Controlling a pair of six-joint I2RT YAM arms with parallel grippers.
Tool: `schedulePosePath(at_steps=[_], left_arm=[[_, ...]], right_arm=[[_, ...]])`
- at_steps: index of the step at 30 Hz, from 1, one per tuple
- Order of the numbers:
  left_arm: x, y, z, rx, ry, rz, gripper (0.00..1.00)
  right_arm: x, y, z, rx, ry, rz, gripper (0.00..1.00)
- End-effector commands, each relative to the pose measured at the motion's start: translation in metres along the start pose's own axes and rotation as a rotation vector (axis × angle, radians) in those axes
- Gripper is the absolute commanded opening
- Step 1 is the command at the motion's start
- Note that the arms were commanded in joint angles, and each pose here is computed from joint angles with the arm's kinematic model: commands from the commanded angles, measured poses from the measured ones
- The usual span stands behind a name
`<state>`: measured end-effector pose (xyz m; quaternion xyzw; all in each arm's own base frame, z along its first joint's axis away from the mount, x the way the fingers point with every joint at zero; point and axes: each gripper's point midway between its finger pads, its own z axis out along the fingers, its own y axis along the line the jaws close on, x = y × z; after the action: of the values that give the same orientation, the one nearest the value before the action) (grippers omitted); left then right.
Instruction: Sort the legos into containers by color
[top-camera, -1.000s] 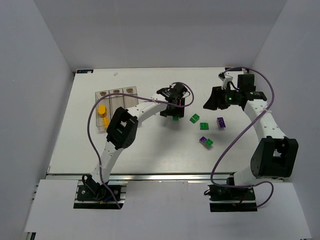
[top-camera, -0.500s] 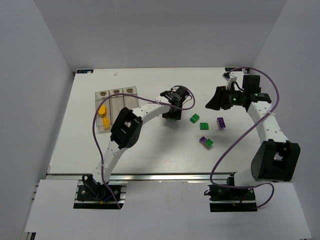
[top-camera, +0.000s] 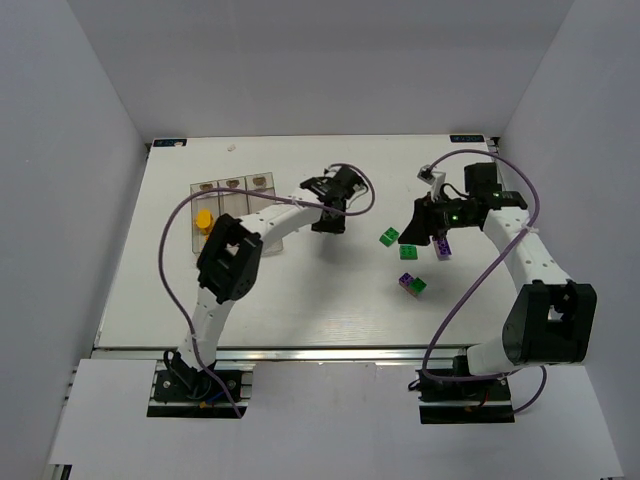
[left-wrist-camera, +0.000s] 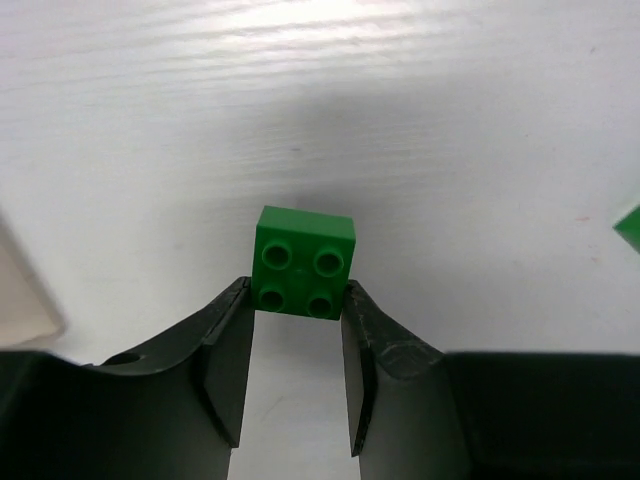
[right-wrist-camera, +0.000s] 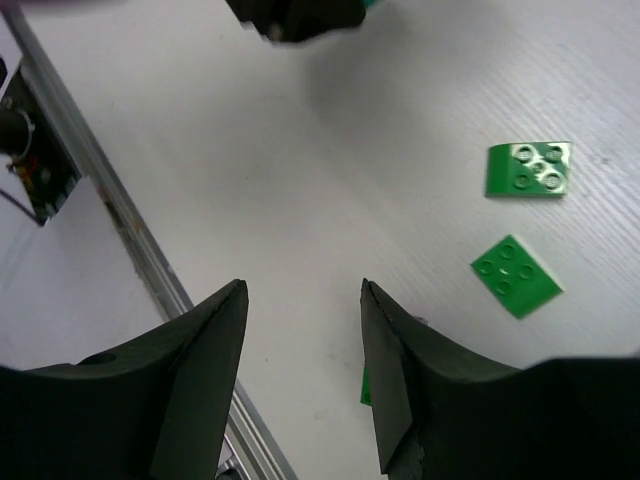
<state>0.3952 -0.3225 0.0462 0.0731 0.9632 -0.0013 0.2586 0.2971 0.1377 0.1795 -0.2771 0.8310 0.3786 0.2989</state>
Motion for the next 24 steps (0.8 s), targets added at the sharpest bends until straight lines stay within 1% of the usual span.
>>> schedulePosePath(at_steps=[1,3,4,5,7,8,10,12,14,15,16,21,24], left_arm=[[-0.065,0.033,-0.092,0.087,-0.207,-0.155,0.02],[-0.072,0.058,-0.101,0.075,-0.226,-0.213,0.01],[-0.075,0.07,-0.113,0.071,-0.246,-0.239,0.01],[-0.069,0.092,-0.108,0.034,-0.231,-0.269,0.01],[-0.065,0.117,-0.108,-0.009,-0.23,-0.303,0.01],[-0.059,0.139,-0.107,-0.04,-0.223,-0.332,0.01],[-0.054,0.159,-0.104,-0.082,-0.216,-0.352,0.01],[-0.043,0.182,-0.1,-0.136,-0.183,-0.366,0.01],[-0.037,0.197,-0.096,-0.178,-0.168,-0.351,0.01],[-0.03,0.198,-0.093,-0.188,-0.153,-0.34,0.02],[-0.029,0.21,-0.09,-0.21,-0.146,-0.352,0.02],[-0.015,0.239,-0.075,-0.283,-0.102,-0.367,0.05],[-0.011,0.242,-0.068,-0.287,-0.082,-0.371,0.05]], right_arm=[[0.015,0.017,0.006,-0.043,0.061,-0.106,0.55],[0.019,0.014,0.012,-0.02,0.069,-0.102,0.54],[0.021,0.014,0.014,-0.02,0.075,-0.097,0.54],[0.023,0.013,0.017,-0.021,0.083,-0.092,0.55],[0.026,0.011,0.022,-0.011,0.101,-0.079,0.55],[0.027,0.008,0.025,-0.008,0.113,-0.072,0.55],[0.028,0.0,0.028,0.032,0.134,-0.073,0.56],[0.032,-0.01,0.031,0.074,0.166,-0.068,0.62],[0.031,-0.016,0.035,0.096,0.185,-0.078,0.69],[0.032,-0.021,0.035,0.122,0.2,-0.078,0.7],[0.029,-0.024,0.034,0.133,0.201,-0.081,0.72],[0.03,-0.038,0.041,0.187,0.246,-0.092,0.73],[0.033,-0.042,0.044,0.206,0.266,-0.102,0.73]])
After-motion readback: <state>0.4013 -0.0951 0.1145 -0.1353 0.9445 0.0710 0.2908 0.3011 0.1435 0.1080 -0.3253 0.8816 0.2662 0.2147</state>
